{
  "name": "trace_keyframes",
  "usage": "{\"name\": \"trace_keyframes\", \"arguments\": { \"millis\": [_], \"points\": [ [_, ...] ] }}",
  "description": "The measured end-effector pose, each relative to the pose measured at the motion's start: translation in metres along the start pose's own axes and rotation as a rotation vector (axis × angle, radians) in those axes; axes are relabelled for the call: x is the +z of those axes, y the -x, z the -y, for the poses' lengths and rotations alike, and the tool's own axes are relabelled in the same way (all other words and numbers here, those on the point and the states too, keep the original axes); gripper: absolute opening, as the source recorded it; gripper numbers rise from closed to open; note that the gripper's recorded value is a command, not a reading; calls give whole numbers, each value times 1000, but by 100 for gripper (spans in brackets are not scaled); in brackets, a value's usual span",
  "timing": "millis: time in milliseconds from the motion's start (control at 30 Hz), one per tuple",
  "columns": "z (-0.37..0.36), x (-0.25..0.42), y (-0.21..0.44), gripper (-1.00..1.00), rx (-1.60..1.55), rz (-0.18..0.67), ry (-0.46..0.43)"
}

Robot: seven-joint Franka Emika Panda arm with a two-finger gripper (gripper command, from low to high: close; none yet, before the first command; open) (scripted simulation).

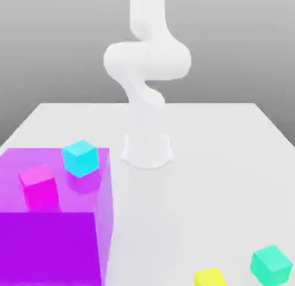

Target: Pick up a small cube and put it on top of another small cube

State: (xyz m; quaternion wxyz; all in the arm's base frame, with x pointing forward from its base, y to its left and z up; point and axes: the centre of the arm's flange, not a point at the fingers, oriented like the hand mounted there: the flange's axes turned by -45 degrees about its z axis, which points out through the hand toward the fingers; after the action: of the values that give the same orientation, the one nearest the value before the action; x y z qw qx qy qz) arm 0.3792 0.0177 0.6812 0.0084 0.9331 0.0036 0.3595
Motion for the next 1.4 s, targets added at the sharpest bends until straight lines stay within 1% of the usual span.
{"name": "trace_keyframes", "arguments": {
  "millis": [233, 467, 733, 967, 1100, 1133, 1333, 1400],
  "points": [
    [55, 124, 10, 0, -87, 179, 16],
    [112, 237, 53, 0, -177, 348, 0],
    [182, 343, 141, 0, -282, 536, -63],
    [235, 408, 240, 0, -347, 700, -143],
    [243, 449, 284, 0, -353, 721, -157],
    [244, 458, 293, -100, -354, 722, -157],
    [244, 462, 297, -100, -354, 722, -157],
    [244, 452, 287, -100, -353, 722, -158]
  ]
}}
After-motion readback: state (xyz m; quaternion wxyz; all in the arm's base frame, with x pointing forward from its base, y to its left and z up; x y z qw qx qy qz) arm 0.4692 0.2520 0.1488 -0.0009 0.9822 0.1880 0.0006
